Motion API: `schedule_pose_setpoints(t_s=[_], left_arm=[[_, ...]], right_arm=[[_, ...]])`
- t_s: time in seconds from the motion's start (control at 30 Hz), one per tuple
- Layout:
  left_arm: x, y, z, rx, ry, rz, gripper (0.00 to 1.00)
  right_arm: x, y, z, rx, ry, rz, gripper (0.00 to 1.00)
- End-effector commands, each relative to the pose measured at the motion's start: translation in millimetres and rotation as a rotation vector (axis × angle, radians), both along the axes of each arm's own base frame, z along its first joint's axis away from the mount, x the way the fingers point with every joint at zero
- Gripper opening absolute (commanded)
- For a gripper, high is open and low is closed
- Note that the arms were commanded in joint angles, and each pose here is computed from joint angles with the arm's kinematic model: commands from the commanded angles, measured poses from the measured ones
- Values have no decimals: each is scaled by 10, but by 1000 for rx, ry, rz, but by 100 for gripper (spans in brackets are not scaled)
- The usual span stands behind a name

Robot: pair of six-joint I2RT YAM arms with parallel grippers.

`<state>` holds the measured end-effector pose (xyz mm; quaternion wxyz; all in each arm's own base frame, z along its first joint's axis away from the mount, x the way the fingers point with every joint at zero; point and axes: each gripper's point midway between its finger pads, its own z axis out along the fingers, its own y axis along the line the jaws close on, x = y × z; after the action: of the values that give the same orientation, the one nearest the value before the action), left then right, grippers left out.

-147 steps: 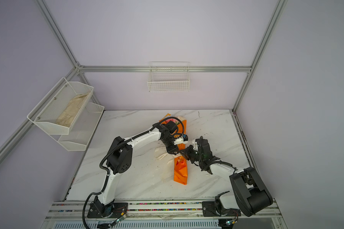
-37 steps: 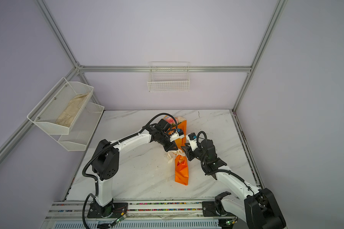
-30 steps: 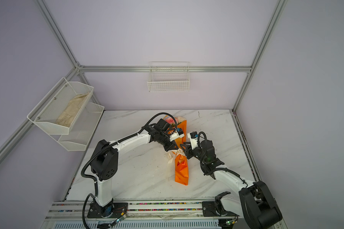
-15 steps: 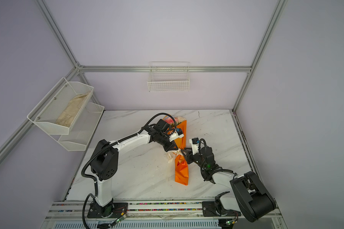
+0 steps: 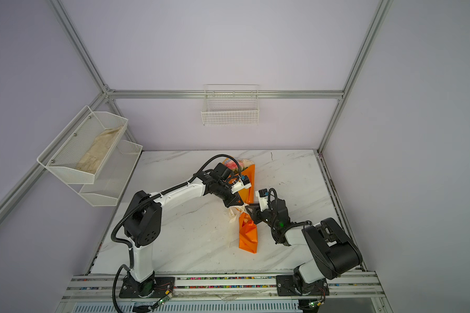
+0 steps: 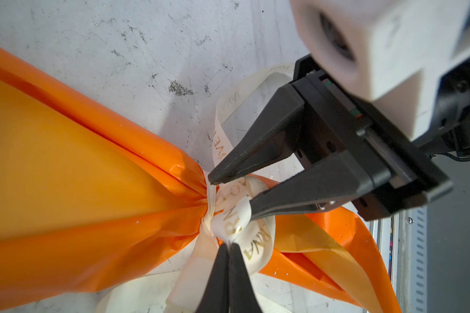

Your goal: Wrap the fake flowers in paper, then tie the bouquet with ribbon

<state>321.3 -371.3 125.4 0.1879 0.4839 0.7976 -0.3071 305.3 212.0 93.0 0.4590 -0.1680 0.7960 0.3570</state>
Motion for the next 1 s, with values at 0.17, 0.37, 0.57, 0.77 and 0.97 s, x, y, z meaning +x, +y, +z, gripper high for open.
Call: schedule_pose_setpoints(t_s=[0.17,0.37,0.57,0.77,0.97], left_arm=[[6,-40,149,-50,7,-8,0],[1,-45,148,-52,12,-8,0],[1,-36,173,-51,8,-6,0],[45,-3,178,-32,-6,22,7],[121,176,270,-36,-69,137,35]], right_arm=[[61,149,184,4,-83,67,32],[122,166,175,-13,-89,63,31],[135,195,99,-23,-65,72,33],[160,155,119,-25,-67,41,17],[155,48,180,-12,-71,-28,8]])
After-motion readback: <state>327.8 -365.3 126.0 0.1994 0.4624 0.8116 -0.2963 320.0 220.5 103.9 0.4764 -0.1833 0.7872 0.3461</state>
